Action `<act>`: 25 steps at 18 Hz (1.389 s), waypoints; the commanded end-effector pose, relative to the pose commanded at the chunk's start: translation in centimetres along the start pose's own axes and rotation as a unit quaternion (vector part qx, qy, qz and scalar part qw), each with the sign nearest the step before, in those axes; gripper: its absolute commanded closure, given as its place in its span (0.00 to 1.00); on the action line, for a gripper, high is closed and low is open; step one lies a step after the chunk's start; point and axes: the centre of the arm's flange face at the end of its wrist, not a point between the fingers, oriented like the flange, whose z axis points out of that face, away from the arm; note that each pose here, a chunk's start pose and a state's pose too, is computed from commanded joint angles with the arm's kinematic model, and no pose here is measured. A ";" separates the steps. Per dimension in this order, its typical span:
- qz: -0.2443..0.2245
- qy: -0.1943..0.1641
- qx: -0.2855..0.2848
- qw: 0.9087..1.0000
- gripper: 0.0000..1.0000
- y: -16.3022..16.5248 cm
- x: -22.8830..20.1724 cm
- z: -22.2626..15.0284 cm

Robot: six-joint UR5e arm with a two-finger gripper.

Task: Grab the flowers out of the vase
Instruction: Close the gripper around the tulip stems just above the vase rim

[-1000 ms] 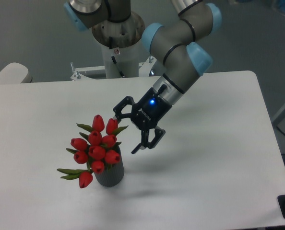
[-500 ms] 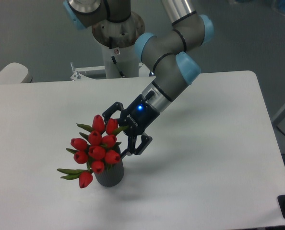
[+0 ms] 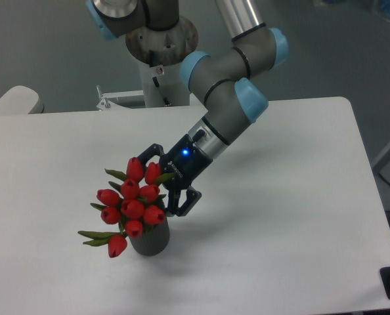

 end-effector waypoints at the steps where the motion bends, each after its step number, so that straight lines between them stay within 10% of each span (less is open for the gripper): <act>1: -0.004 0.002 0.000 1.000 0.00 0.0 0.0 0.3; 7: -0.006 0.005 0.000 1.000 0.14 -0.4 0.0 0.6; 16: -0.003 0.000 0.001 1.000 0.64 -0.5 -0.3 0.3; 25: -0.001 -0.004 0.003 1.000 0.77 -0.6 -0.5 -0.1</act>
